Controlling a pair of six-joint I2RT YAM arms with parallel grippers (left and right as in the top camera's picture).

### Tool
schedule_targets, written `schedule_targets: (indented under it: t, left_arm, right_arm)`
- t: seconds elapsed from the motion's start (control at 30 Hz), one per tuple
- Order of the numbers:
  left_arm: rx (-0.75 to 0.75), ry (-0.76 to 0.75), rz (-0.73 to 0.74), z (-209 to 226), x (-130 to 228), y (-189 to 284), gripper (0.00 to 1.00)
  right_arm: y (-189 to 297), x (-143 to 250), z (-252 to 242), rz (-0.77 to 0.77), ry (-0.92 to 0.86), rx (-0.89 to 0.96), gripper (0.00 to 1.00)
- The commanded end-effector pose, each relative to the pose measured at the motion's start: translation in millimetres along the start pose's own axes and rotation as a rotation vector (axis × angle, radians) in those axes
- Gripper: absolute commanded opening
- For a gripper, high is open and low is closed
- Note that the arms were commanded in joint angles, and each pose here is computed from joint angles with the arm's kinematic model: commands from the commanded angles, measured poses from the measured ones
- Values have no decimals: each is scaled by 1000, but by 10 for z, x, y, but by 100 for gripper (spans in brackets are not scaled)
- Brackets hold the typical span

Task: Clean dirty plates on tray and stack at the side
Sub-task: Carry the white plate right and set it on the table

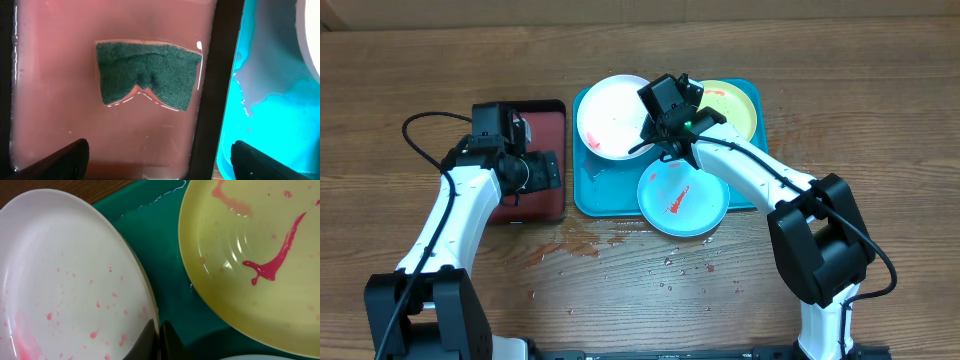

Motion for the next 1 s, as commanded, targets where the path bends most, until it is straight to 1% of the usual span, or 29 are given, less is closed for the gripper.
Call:
schedule_targets:
  t: [0.0, 0.13, 0.23, 0.33, 0.47, 0.53, 0.63, 0.7, 0.8, 0.97]
  left_arm:
    - [4, 12, 17, -20, 36, -20, 91]
    - [0, 13, 33, -15, 61, -19, 91]
    - [-2, 14, 43, -11, 75, -19, 94]
    - [-3, 22, 47, -9, 82, -18, 95]
    - [16, 22, 54, -25, 90, -18, 96]
    - [22, 23, 55, -30, 90, -18, 96]
    - [22, 23, 55, -30, 90, -18, 98]
    - [22, 23, 55, -30, 89, -17, 99]
    - [22, 23, 55, -30, 88, -17, 100]
    - [32, 23, 54, -38, 85, -17, 100]
  right_arm:
    - [26, -19, 31, -15, 28, -7, 4]
    - [93, -111, 16, -25, 119, -6, 4]
    - [270, -340, -89, -42, 85, -2, 4]
    - [509, -678, -287, -52, 35, -53, 4]
    - [774, -1172, -838, -65, -59, -109, 4]
    - [814, -1368, -1234, -59, -123, -91, 4]
    - [834, -1549, -1871, -52, -223, -15, 4]
    - [857, -1627, -2267, -62, -270, 37, 4]
    - [890, -1673, -2733, -77, -338, 94, 4]
    - [832, -1620, -3212, -69, -383, 161, 4]
Point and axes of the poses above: each gripper's point midway between its finger pads, its own y axis back along the fingers, its own z axis along the line the jaws close on, x = y × z, the point moved 9 cm from there along y, back along the fingers, and after that the axes turned 2 degrees about y, right-handed, at the moved point
